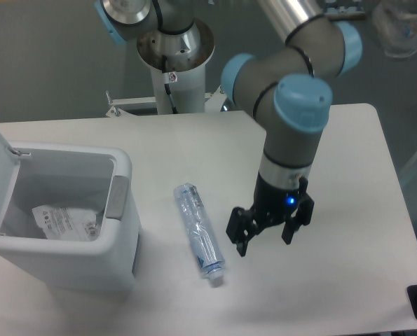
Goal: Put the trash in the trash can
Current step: 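Move the gripper over the cap end of the clear bottle, then lower and close the gripper around the bottle's cap end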
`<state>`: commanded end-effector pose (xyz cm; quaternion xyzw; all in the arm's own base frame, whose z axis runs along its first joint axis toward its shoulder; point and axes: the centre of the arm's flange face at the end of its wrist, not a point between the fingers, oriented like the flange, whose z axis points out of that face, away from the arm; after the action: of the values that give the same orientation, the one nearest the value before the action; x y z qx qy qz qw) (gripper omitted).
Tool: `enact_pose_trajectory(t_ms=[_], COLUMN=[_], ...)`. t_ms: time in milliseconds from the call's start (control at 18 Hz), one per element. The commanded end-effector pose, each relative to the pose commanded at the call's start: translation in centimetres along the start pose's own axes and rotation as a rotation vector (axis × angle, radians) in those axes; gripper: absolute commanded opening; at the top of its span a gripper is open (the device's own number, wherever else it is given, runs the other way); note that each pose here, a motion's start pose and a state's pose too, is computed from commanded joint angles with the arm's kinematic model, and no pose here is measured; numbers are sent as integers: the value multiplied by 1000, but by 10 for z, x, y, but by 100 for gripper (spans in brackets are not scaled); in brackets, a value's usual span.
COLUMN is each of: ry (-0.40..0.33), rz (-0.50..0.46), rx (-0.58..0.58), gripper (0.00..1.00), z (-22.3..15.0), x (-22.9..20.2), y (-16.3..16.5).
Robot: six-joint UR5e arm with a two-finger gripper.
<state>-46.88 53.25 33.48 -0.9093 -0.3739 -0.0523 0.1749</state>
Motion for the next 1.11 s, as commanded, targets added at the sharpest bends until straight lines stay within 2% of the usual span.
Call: enact_pose_trajectory(t_ms=[444, 1000, 1111], ry=[-58, -52, -88], rz=[55, 67, 87], rx=[-142, -205, -230], gripper=[100, 100, 100], z=[83, 111, 122], x=[26, 38, 44], y=[24, 46, 53])
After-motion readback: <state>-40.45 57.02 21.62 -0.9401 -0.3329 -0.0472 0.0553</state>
